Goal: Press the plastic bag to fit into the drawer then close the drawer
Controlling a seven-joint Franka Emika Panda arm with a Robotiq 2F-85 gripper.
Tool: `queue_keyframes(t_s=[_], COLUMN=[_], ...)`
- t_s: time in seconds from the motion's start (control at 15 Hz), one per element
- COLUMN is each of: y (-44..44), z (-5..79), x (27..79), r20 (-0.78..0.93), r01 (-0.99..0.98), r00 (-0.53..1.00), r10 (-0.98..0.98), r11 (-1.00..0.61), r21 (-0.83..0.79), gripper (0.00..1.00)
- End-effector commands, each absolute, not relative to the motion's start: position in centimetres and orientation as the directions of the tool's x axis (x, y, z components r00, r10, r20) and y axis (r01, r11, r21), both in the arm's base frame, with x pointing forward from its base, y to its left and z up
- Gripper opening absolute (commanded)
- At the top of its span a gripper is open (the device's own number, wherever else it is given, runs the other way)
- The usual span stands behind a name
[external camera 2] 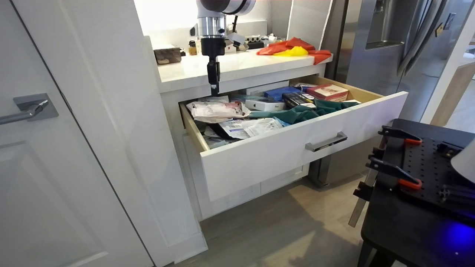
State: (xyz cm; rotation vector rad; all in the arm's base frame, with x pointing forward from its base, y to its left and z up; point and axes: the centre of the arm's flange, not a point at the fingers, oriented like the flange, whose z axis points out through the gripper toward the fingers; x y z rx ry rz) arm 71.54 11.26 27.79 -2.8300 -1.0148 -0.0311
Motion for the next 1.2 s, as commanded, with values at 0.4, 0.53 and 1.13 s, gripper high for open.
queue_keyframes(t_s=[0.4,0.53,1.13], y=[14.4,14.7,13.3], z=[26.3,25.2,20.8], x=[75.0,75.0,72.8], r20=[0.192,0.224,0.165], r01=[0.693,0.688,0.650], r00=[0.711,0.716,0.760], r10=[0.676,0.661,0.629], r11=[-0.721,-0.723,-0.733], r21=[-0.030,-0.063,-0.201], gripper=[0.00,0.00,0.00])
